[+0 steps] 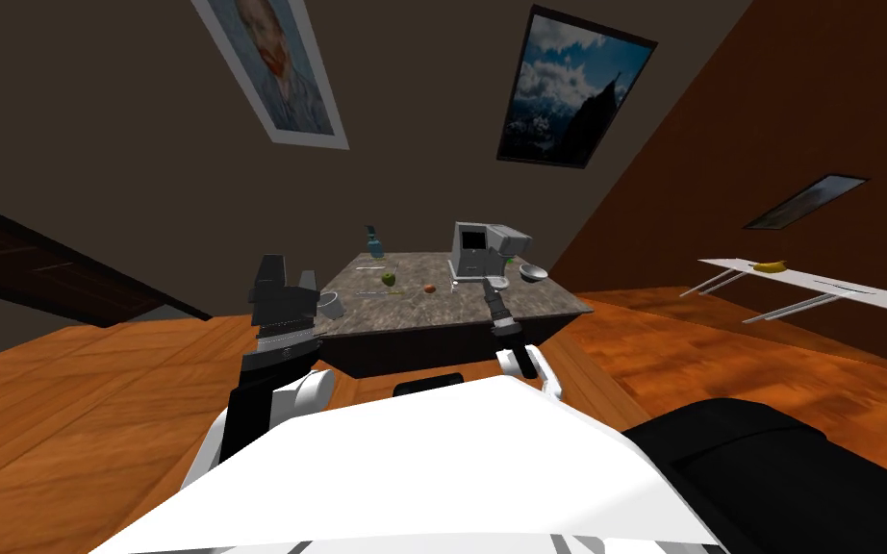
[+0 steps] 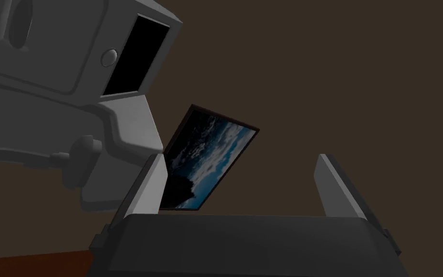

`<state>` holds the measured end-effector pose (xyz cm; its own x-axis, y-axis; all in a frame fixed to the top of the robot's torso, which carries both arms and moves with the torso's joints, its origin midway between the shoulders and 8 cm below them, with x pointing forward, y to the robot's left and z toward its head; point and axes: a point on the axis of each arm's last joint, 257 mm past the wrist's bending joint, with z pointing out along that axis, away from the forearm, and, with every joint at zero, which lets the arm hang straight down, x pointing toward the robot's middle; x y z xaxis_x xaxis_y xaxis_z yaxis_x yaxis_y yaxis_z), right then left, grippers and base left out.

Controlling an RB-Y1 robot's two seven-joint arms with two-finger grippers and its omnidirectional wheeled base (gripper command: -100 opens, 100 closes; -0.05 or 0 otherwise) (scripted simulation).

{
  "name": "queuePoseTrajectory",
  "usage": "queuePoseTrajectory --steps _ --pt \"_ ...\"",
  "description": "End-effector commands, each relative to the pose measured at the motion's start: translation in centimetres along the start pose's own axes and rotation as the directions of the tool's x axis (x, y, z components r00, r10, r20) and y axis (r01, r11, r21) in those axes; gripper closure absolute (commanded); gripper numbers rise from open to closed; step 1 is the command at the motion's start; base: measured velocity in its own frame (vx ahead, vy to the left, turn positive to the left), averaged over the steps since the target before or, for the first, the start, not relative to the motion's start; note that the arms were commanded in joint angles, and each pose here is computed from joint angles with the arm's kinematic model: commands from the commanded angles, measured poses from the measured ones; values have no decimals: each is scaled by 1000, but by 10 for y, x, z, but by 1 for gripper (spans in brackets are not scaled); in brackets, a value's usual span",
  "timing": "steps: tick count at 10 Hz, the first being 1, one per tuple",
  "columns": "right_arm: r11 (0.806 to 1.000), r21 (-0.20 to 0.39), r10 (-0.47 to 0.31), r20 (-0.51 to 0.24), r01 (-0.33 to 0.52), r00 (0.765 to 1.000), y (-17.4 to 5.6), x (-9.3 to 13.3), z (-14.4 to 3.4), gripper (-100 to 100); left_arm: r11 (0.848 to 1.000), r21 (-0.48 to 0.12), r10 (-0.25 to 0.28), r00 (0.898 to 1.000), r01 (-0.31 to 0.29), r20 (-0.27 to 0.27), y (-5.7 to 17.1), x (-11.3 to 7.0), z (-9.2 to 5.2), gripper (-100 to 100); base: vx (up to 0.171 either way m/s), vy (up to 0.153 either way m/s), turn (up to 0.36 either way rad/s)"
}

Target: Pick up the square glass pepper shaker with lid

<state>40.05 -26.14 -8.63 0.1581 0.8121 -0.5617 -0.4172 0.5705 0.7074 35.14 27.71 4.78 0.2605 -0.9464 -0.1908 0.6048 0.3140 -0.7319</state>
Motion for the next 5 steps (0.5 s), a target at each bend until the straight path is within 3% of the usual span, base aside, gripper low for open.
queuePoseTrajectory --steps 1,5 --pt "997 38 -64 -23 65 998 -18 3 0 -100 1000 0 0 1000 0 0 0 0 0 0 3 53 88" --pt "977 109 -176 -71 183 982 -55 9 -1 -100 1000 0 0 1000 0 0 0 0 0 0 7 56 80"
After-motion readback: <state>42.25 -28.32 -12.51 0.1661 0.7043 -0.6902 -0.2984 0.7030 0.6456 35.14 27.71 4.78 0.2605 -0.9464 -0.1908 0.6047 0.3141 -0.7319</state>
